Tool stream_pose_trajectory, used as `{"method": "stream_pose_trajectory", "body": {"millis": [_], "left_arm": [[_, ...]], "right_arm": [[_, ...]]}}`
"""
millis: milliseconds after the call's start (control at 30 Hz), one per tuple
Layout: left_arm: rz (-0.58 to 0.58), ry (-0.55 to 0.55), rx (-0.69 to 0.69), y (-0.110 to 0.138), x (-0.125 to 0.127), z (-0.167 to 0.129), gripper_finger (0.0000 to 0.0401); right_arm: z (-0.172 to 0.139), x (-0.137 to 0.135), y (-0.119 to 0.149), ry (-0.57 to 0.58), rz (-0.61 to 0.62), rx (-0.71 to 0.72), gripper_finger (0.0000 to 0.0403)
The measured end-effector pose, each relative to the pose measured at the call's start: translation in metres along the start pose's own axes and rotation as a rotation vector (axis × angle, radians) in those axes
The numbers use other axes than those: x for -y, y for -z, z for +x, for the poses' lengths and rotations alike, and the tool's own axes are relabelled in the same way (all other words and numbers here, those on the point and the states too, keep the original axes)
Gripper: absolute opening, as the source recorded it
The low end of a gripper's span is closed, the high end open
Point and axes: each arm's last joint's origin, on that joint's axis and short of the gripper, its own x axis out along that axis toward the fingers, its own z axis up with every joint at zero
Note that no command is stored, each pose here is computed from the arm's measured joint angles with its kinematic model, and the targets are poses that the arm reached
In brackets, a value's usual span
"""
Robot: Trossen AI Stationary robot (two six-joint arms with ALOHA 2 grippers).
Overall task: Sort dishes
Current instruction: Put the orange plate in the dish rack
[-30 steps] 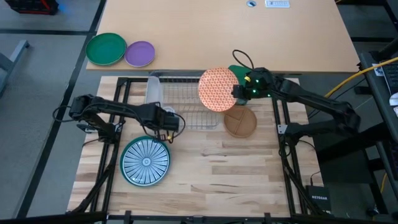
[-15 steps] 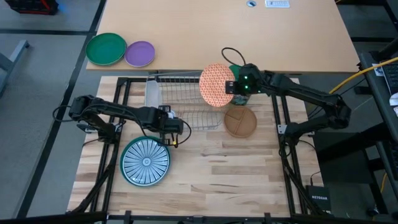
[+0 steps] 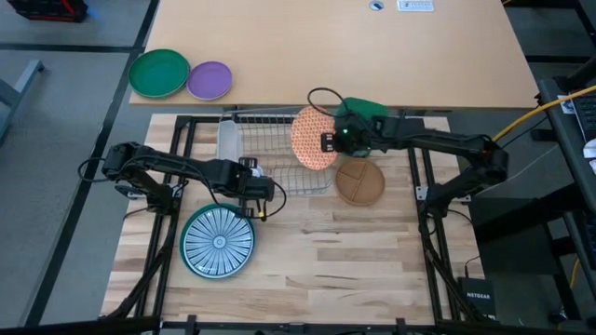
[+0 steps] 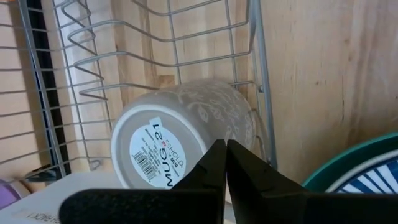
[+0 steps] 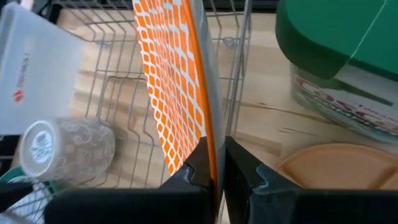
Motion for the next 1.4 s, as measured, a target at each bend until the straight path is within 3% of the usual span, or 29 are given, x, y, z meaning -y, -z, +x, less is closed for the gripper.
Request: {"method": "stream_pose_trajectory", "body": {"millis": [400,767,1400], "left_arm": [[0.051,-0.002,0.002,0.000,0.000,0.000,0.0002],[0.058,-0.003,0.003,0.000,0.000,0.000,0.0001],[0.079,-0.003,0.010,-0.001,0.000,0.000,0.0001]], "right_arm": [[0.002,-0.005,0.006,0.029,0.125,0.048,0.0017],[0.000,-0.014,0.022,0.044,0.134,0.095,0.0017],[0.026,-0.022,0.026,0.042,0.173,0.090,0.0017]]}}
